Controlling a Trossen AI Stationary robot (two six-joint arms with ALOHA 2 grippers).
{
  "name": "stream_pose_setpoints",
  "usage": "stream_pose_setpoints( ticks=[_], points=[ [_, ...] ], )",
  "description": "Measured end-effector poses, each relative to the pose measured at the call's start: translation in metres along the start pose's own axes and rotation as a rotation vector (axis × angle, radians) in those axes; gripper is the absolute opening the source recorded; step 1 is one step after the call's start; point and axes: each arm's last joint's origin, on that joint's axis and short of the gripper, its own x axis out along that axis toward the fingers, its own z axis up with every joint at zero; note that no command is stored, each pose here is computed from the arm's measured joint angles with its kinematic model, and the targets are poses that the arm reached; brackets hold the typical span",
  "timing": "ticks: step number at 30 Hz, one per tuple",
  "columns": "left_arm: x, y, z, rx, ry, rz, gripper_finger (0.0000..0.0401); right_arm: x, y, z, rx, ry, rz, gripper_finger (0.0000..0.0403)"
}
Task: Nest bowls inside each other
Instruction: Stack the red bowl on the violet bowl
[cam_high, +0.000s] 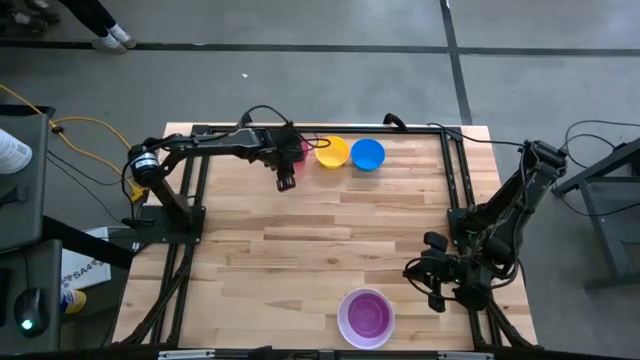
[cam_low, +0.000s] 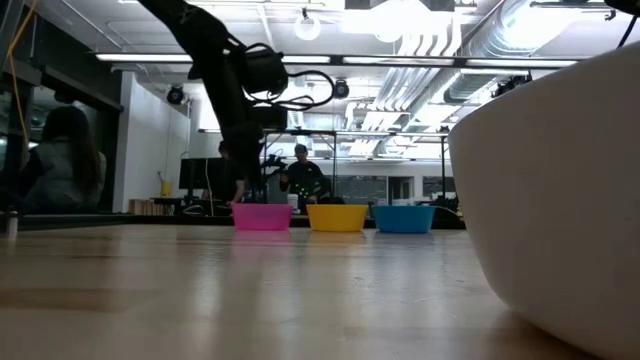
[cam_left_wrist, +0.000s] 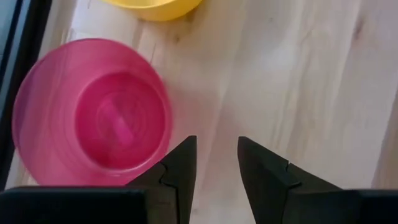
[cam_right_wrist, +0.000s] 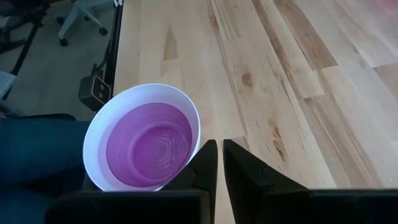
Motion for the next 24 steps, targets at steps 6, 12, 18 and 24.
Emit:
stream_pose_setpoints(
  ticks=[6, 12, 18, 24],
  points=[
    [0.0, 0.016, -0.004, 0.007, 0.005, 0.02, 0.0116, 0.0, 0.0, 0.0, 0.0, 0.0, 0.0, 0.002],
    [0.0, 0.026, -0.008, 0.103, 0.009, 0.017, 0.0116, 0.0, 0.0, 0.0, 0.016, 0.0, 0.003, 0.002],
    [0.0, 0.026, -0.01, 0.206, 0.017, -0.037, 0.0116, 0.0, 0.001, 0.0, 0.041, -0.001, 0.005, 0.002],
    [0.004, 0.025, -0.019, 0.302, 0.113, -0.04, 0.0116, 0.0, 0.001, 0.001, 0.045, -0.003, 0.008, 0.002]
  ],
)
